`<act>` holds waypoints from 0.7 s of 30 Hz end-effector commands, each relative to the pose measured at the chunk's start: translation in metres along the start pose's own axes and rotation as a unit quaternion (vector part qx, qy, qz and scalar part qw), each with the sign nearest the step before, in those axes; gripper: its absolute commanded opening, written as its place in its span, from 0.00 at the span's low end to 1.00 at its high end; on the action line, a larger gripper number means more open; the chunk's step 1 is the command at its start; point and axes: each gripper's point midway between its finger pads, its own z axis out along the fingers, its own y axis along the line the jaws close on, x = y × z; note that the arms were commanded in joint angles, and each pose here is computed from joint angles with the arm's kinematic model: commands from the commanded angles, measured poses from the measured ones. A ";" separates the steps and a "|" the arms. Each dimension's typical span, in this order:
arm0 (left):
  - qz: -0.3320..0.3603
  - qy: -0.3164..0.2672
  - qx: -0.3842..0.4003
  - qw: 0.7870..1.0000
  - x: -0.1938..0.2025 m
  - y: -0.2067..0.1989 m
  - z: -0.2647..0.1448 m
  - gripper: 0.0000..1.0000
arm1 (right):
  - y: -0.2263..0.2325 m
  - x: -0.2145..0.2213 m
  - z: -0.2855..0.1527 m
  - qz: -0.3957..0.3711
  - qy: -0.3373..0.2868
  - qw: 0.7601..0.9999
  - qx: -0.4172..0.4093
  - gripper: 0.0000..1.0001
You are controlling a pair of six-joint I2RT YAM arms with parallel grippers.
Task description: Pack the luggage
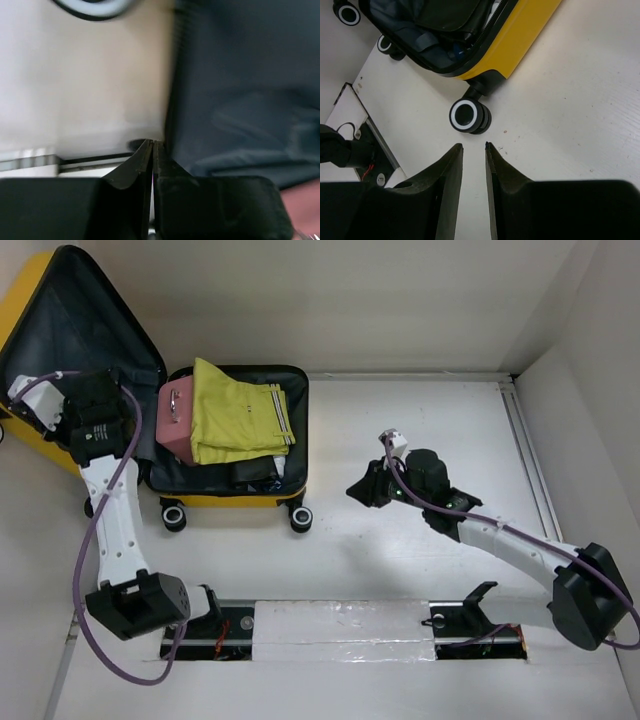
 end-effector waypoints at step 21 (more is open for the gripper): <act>-0.011 -0.044 0.189 0.981 0.013 -0.023 -0.112 0.96 | 0.003 -0.019 0.010 -0.024 -0.016 1.000 0.005 0.38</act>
